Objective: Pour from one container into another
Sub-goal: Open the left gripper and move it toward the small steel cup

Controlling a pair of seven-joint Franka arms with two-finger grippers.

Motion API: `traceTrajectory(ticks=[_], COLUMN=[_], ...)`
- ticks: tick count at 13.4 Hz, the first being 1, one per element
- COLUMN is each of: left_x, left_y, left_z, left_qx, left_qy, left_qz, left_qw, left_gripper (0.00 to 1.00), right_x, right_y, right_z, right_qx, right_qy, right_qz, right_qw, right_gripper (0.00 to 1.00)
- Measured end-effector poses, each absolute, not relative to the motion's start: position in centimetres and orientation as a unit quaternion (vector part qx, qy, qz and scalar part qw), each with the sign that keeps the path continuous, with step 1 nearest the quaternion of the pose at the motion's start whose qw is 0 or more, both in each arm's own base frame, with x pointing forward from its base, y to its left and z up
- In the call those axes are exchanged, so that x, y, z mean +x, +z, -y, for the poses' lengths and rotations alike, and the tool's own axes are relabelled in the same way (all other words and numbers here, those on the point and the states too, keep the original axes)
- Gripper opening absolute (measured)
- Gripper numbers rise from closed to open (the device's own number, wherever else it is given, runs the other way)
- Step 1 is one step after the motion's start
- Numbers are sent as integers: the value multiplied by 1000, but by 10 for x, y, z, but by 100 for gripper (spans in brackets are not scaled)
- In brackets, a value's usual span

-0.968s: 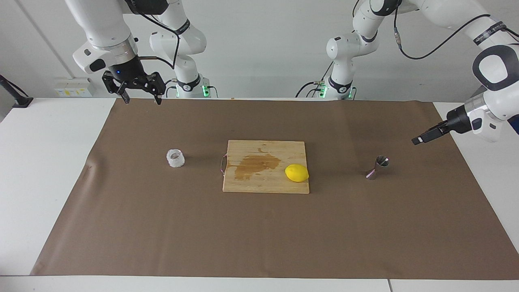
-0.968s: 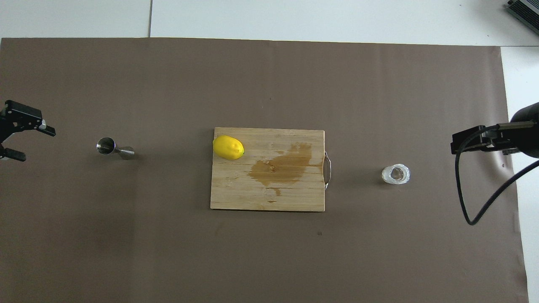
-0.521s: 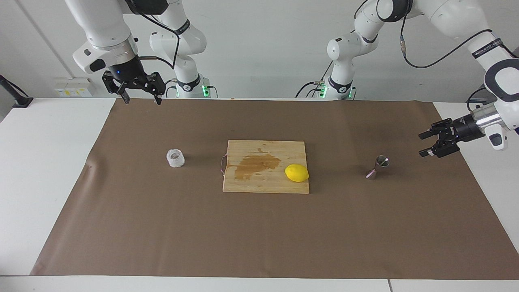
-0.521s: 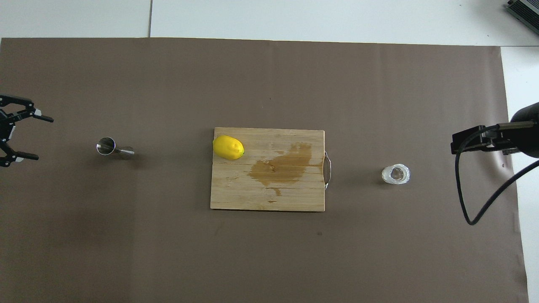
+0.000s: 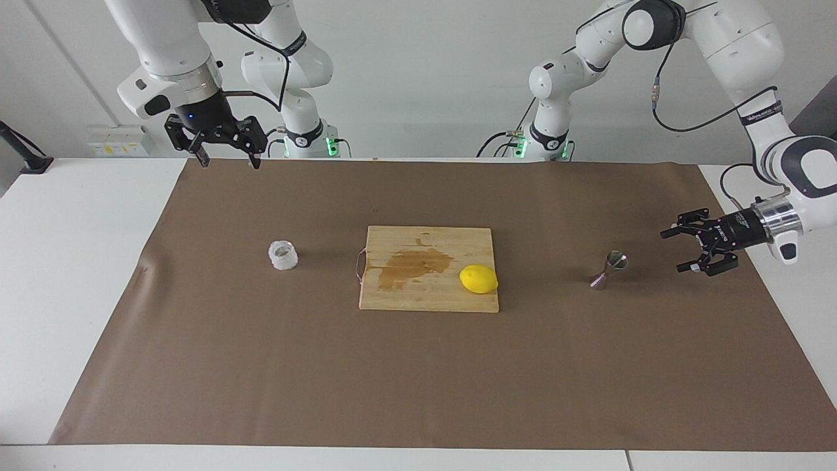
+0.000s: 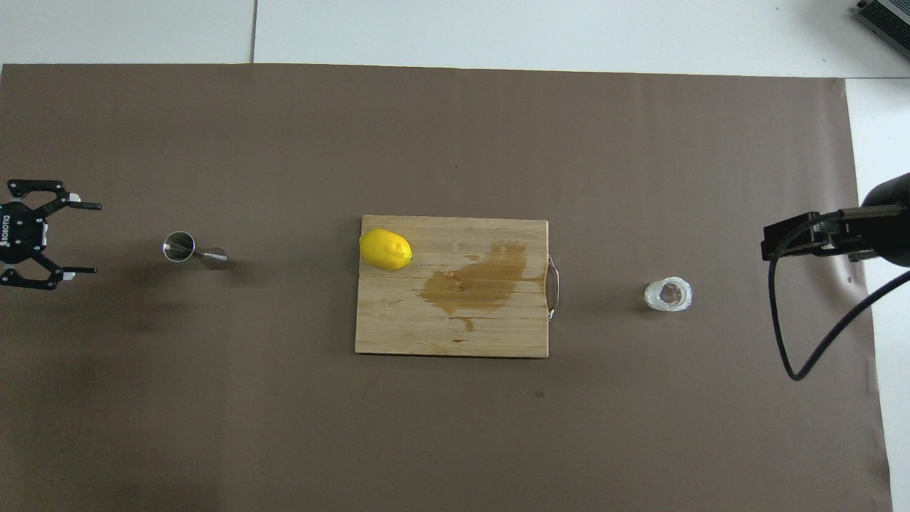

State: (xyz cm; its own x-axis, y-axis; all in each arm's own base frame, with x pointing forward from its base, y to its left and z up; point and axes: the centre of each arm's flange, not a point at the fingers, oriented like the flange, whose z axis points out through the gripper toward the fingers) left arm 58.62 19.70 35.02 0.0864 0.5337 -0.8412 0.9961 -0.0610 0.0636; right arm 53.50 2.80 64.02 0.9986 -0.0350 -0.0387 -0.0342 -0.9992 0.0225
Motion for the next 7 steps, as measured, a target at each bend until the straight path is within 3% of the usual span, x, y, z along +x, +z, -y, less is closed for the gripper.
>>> traceTrajectory(ticks=[7], left_x=[565], left_y=[275], left_z=[-189], left_qx=[558], left_qy=[-401], left_qz=[-611], left_qw=[393], left_gripper=[100], right_x=[535], right_y=[640], right_z=[-28], right_qx=[1000], right_qy=[-20], right_qz=[17], right_qw=[11], right_gripper=[100])
